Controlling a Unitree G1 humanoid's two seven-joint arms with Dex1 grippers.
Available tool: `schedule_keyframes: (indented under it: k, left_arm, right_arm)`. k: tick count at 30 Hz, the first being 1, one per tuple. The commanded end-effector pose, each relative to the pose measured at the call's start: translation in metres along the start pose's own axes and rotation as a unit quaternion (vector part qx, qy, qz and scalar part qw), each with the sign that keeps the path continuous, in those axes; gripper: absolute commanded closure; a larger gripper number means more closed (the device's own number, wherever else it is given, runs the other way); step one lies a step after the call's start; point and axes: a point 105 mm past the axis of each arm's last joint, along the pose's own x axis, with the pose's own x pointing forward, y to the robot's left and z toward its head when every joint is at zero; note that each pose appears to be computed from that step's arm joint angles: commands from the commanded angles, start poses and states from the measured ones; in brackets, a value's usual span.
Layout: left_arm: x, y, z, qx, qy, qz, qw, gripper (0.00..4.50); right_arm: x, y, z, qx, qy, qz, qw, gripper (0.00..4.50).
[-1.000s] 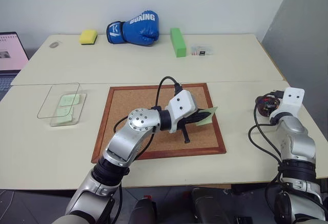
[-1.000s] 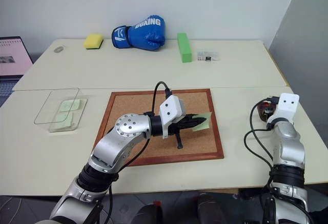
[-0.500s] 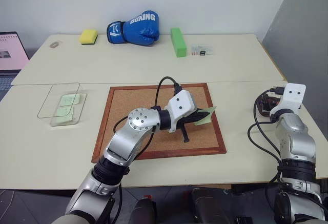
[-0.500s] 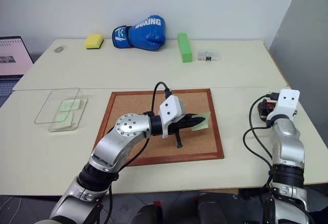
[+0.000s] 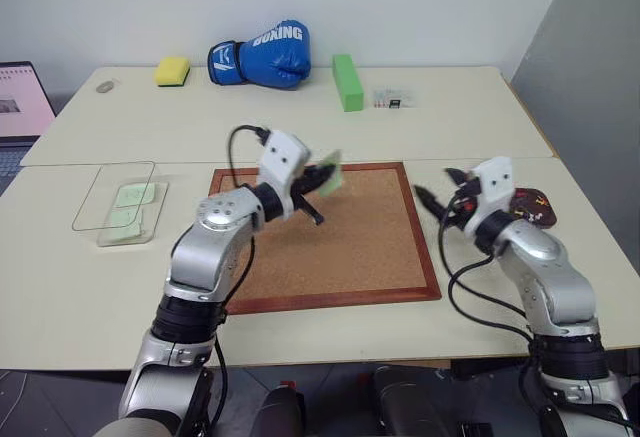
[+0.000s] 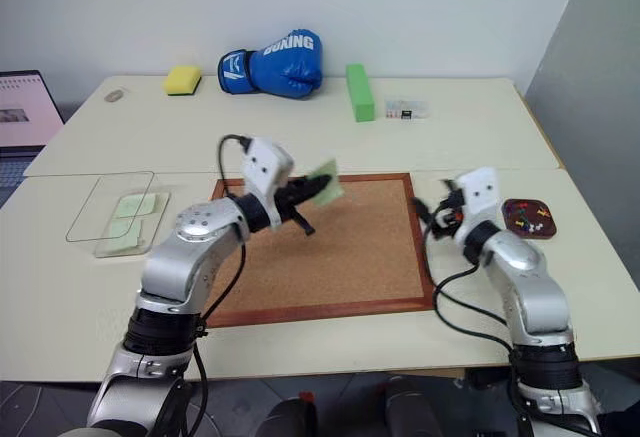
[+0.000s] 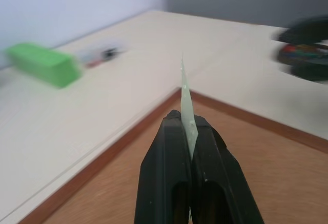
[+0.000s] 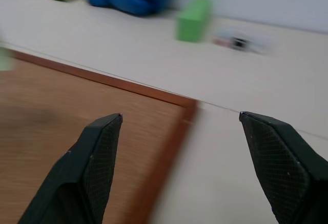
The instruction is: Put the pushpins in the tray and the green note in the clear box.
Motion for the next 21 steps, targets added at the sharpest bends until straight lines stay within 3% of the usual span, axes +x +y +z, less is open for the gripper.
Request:
schedule_keyframes:
  k: [1, 3, 7, 10, 14, 21]
  left_arm:
    - [-0.031, 0.068, 0.006, -0.006, -0.008, 0.181, 0.983, 4.50]
    - [-0.052, 0.099, 0.005, -0.005, -0.004, 0.269, 0.963, 4.50]
    - [-0.118, 0.159, -0.005, 0.006, 0.017, 0.470, 0.883, 4.50]
    - [-0.150, 0.176, -0.010, 0.005, 0.029, 0.537, 0.843, 4.50]
    - [-0.165, 0.187, -0.014, -0.004, 0.034, 0.564, 0.825, 4.50]
    - [-0.157, 0.197, -0.041, -0.066, 0.049, 0.559, 0.825, 4.50]
  right_arm:
    - [0.010, 0.052, 0.038, 0.000, -0.056, 0.132, 0.990, 0.62]
    - [0.013, 0.066, 0.049, 0.003, -0.071, 0.169, 0.983, 0.62]
    - [0.020, 0.085, 0.064, 0.006, -0.090, 0.224, 0.970, 0.62]
    - [0.022, 0.097, 0.071, 0.006, -0.100, 0.255, 0.962, 0.62]
    - [0.022, 0.105, 0.079, 0.007, -0.112, 0.278, 0.954, 0.62]
    - [0.025, 0.109, 0.091, 0.011, -0.132, 0.281, 0.951, 0.62]
